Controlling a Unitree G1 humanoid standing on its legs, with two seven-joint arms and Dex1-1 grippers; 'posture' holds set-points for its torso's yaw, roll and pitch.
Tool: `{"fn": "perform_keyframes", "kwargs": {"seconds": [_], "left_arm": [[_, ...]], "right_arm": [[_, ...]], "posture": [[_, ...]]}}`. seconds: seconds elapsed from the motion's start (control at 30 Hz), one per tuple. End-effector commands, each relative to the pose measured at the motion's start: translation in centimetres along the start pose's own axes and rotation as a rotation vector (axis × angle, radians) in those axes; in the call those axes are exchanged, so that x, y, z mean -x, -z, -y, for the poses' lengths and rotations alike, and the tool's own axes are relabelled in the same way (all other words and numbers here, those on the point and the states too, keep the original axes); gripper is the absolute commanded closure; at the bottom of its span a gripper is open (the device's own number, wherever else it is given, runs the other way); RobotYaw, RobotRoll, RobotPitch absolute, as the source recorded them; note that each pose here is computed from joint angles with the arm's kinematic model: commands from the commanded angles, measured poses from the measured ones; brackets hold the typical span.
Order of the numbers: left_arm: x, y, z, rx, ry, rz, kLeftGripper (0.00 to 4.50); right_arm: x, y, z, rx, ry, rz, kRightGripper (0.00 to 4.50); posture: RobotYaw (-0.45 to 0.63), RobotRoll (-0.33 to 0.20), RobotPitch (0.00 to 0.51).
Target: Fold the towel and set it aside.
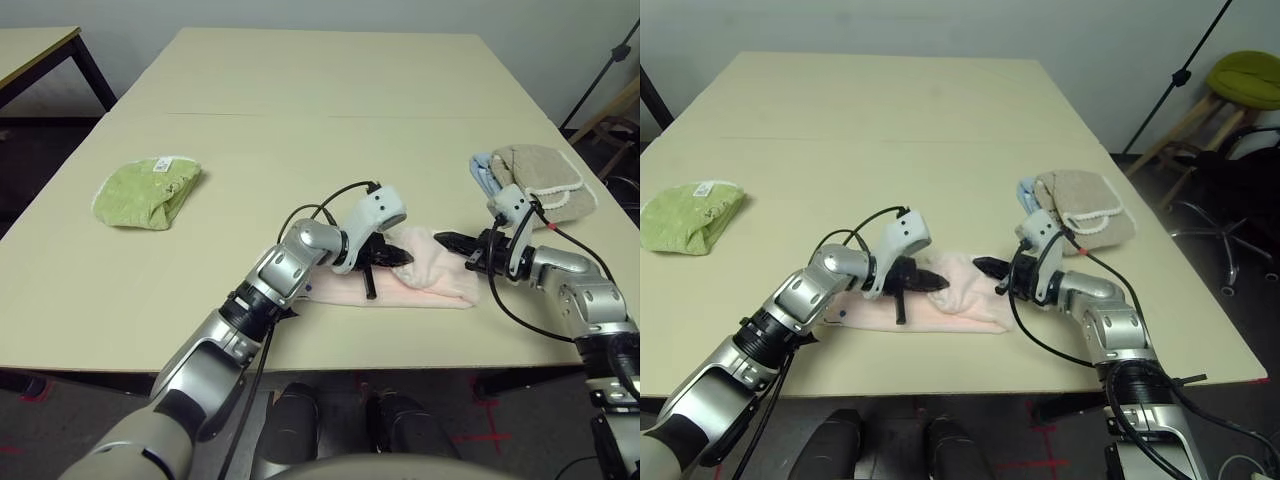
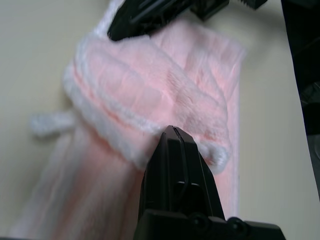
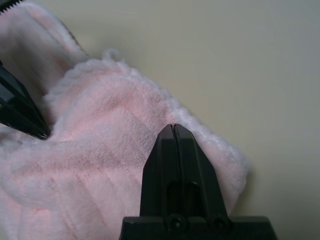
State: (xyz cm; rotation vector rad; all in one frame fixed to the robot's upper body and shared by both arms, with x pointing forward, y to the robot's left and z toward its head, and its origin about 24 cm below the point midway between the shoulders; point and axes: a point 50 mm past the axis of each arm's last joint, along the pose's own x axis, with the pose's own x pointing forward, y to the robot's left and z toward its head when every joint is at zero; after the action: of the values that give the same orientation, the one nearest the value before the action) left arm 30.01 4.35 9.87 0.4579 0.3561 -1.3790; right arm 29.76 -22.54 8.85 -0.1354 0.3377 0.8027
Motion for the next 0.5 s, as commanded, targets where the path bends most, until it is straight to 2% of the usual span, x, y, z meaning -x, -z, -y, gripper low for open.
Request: {"fn": "perform_keyframes", "kwargs": {"seconds": [0.03, 0.33, 0.43, 0.5], "left_arm": [[-0.1, 1.0, 0.3, 0.03, 0.028, -0.062, 4.5], [0.3, 1.9, 0.4, 0.08, 0.033, -0.094, 4.5], [0.7, 1.5, -0.1, 0.09, 0.006, -0.07, 4.5], [1.5, 0.7, -0.8, 0.129, -0.028, -0.007, 4.5]], "right_arm": [[-0.3, 1.2, 0.0, 0.012, -0.002, -0.077, 4.46], [-0.6, 1.3, 0.1, 0.013, -0.016, -0.104, 4.46], [-0.6, 0.9, 0.1, 0.002, -0.031, -0.089, 4.46], [-0.4, 0.1, 0.1, -0.006, -0.042, -0.049, 4.46]], "posture": [[0.14, 0.0, 0.145], [0.15, 0.0, 0.153], [0.14, 0.0, 0.151], [0.14, 0.0, 0.149]]}}
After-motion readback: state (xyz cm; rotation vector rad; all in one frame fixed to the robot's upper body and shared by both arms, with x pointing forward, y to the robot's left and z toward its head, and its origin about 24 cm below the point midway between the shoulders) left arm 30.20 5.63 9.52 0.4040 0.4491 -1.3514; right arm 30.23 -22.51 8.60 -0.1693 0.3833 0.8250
